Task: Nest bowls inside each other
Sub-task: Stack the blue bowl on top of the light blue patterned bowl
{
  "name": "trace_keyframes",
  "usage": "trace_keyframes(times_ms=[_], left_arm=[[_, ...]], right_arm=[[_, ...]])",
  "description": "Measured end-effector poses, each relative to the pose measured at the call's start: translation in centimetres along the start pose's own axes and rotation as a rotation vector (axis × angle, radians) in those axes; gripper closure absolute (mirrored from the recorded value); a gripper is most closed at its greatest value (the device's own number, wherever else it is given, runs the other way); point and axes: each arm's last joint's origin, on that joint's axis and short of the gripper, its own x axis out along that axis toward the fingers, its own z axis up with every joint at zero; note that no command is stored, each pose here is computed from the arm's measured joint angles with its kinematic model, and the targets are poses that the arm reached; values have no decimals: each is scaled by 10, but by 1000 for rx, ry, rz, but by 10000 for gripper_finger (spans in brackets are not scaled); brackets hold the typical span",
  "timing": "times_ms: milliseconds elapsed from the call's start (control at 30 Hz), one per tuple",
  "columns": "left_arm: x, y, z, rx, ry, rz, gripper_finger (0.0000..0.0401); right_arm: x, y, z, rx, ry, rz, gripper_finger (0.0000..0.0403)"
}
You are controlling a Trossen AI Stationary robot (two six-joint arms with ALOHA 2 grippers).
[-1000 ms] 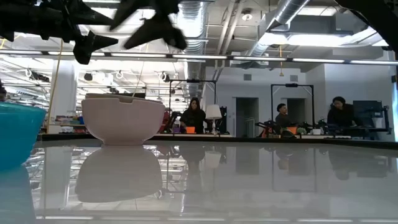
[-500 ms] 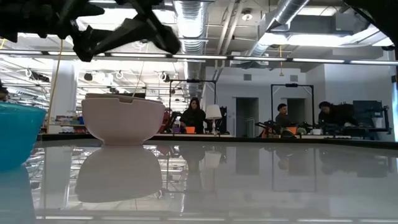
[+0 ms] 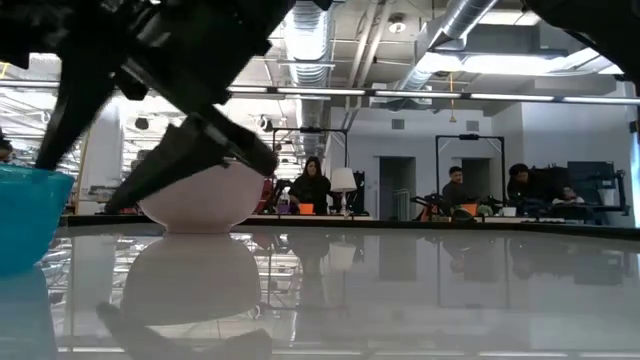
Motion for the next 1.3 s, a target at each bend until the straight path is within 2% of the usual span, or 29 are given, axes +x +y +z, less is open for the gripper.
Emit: trace_keyframes(times_ms=[167,267,367,533,567,667,800,1067,1200,1300], left_arm=[[-1,0,-1,-8,13,-1,163],[0,-1,-1,-9,13,-4,163],[0,-1,-1,-16,14,-5,163],[0,-1,-1,-26,10,-8,163],[0,-1,-1,-32,10,-8,163],[0,-2,0,-44,-1,-15,163],[0,-3,1,-58,-9,-25,163],[0,-5,1,-63,-2,-48,163],[1,-5,0,-65,-7,-40,163],[1,-6,0,-67,-21,-18,163]], right_arm=[[13,-1,-5,19,-39,-5,186],[18,-3,-8,33,-31,-10,205],[21,-2,-8,37,-23,13,249],[22,-7,-3,53,26,40,368],[22,-8,-1,49,36,46,378],[13,-15,8,52,62,5,376],[-19,-22,31,10,72,-35,374],[-123,-37,93,-113,-6,-20,376],[-163,-62,130,-143,-92,-36,376],[-181,-90,155,-149,-137,-76,376]])
